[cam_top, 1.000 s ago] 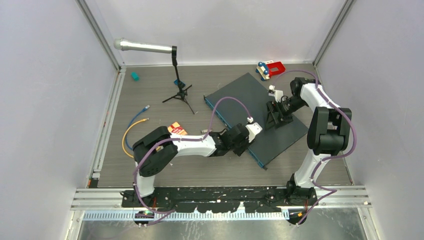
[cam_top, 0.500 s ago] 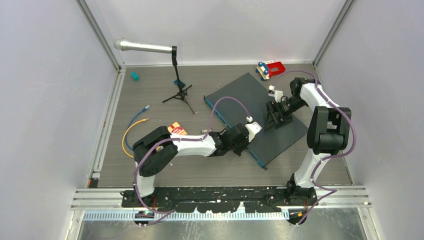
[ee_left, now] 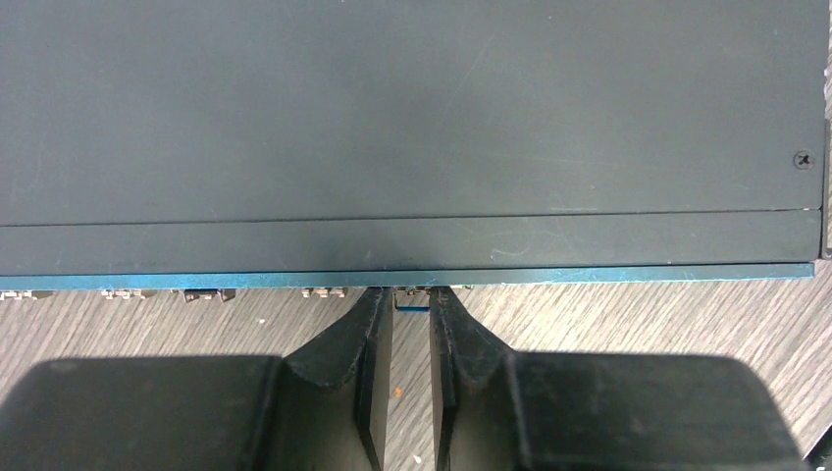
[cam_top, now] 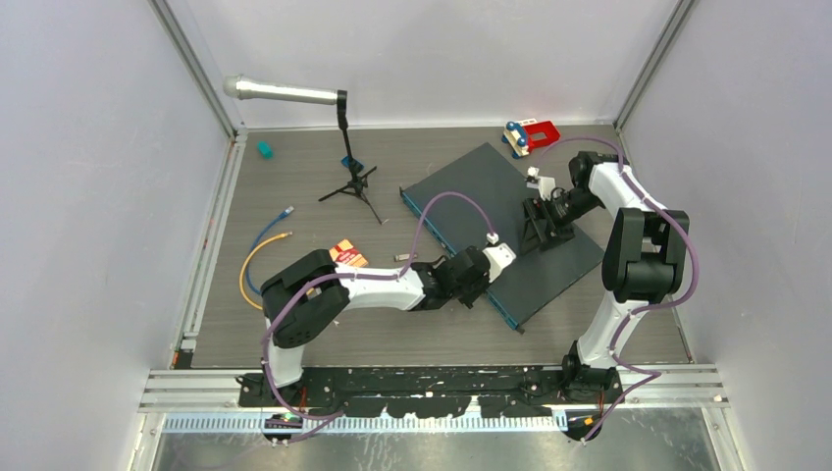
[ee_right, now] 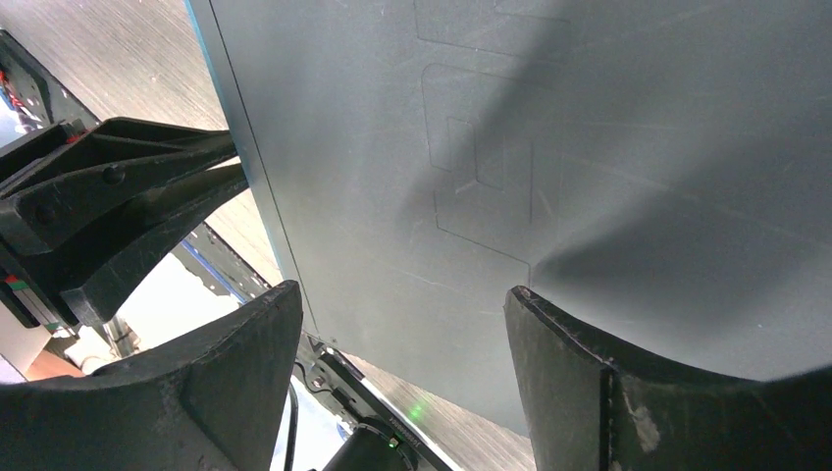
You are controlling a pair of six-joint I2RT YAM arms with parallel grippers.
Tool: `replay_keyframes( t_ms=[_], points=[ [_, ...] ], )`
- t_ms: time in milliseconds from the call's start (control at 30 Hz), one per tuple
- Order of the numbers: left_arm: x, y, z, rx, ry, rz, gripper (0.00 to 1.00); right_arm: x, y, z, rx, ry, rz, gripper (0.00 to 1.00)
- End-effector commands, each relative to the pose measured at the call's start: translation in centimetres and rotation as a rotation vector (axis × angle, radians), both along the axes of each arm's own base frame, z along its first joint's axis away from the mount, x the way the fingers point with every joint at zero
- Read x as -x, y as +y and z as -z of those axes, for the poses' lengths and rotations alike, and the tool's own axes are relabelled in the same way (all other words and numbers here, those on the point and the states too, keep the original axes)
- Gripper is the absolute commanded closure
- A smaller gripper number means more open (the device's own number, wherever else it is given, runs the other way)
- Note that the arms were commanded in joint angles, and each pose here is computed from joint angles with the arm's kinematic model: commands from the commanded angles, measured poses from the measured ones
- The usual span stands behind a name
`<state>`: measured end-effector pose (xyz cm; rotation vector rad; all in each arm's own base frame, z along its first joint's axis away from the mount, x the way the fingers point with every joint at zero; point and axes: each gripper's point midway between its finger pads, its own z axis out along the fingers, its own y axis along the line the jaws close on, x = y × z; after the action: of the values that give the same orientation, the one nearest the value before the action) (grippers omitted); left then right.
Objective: Pull the plug from the switch port
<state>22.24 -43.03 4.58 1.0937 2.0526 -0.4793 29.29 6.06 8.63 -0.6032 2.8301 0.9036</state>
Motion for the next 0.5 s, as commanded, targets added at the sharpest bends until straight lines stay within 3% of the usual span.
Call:
replay_keyframes(
  t_ms=[0,467],
  points=[
    [0.2,0.2,-1.1,-0.009,-0.046,0.044,1.0,-0.5,0.2,-0.9,-0.008,-0.023,-0.02,0.2],
    [2.8,2.6,0.5,-0.12,0.082,0.082,1.0,-0.4,0.2,-0.8,-0.007,-0.014,-0.024,0.19]
  ],
)
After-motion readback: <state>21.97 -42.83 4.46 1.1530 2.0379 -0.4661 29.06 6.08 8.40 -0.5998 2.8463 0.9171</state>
